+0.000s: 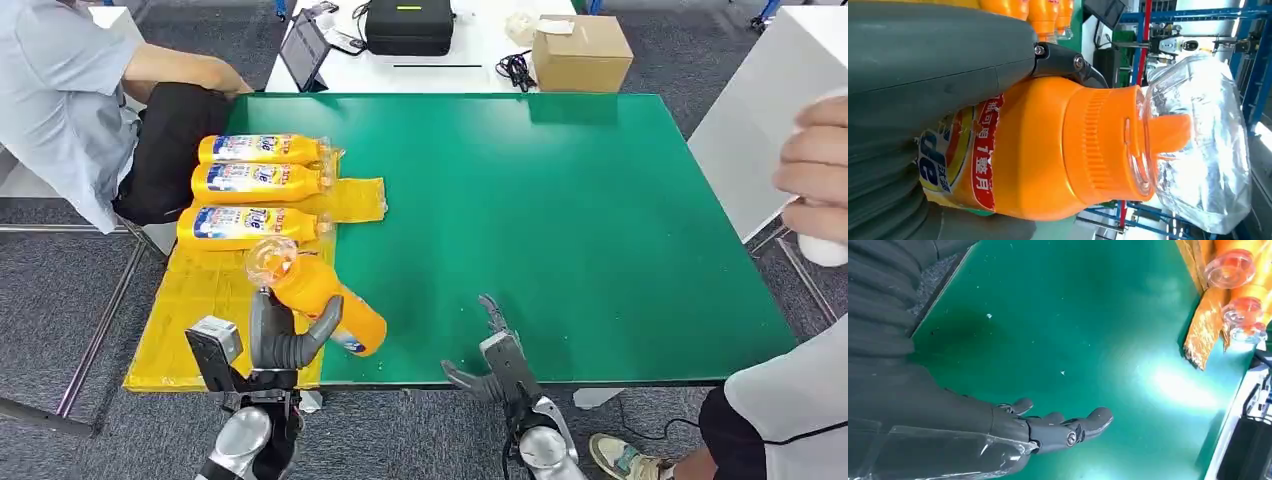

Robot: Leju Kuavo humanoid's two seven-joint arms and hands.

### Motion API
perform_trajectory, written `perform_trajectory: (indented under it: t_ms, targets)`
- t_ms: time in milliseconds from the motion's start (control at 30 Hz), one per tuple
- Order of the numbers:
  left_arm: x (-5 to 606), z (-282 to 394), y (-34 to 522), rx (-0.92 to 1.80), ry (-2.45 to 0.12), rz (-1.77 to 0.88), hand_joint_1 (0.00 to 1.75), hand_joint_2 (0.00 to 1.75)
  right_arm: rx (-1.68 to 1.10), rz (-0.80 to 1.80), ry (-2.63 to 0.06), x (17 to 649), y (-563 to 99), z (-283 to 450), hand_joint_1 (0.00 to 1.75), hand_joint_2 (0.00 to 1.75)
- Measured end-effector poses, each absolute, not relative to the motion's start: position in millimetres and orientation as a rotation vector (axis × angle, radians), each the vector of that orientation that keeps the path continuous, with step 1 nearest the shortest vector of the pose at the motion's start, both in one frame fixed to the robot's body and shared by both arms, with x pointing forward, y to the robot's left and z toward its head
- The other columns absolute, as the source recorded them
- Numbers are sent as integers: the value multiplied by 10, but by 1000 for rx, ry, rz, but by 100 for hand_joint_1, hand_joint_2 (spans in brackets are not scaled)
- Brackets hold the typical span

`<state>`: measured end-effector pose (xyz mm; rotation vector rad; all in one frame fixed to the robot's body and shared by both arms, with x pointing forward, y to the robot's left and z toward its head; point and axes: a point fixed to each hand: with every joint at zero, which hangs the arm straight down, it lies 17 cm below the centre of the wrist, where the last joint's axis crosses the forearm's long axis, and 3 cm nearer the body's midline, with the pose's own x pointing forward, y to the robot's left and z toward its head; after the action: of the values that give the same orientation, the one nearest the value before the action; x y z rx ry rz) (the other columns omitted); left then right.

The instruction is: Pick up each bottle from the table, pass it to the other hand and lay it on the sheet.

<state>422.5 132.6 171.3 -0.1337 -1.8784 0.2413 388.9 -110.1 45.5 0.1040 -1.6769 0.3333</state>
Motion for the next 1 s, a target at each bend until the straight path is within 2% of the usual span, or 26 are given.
perform_trajectory:
  t_ms: [167,267,367,500,533,600,733,867,1000]
  targets:
    - [4226,1714,1355,-102,-1885,237,175,175,106,324,-1677,3888,-1109,458,0,175]
    - [4233,1811,1621,175,-1959,206,175,175,74,224,-1676,3963,-1262,495,0,175]
    - [4273,1902,1787,296,-2004,193,175,175,46,174,-1684,4022,-1384,539,0,175]
    - [4196,2168,1774,542,-2161,-20,169,175,-50,-49,-1762,4124,-1756,789,0,175]
    - [4189,2214,1779,615,-2182,-82,175,175,-84,-106,-1791,4144,-1875,896,0,175]
    - [4189,2264,1775,770,-2199,-231,175,175,-113,-177,-1828,4161,-2023,1059,0,175]
    - [4280,2136,1774,1106,-2090,-603,175,175,-112,-223,-1875,4154,-2115,1260,0,175]
    - [4662,1595,1862,1351,-1752,-933,175,175,-36,-201,-1915,4168,-1990,1379,0,175]
    - [4863,1111,1926,1335,-1615,-1111,175,175,-10,-193,-1942,4169,-1920,1496,0,175]
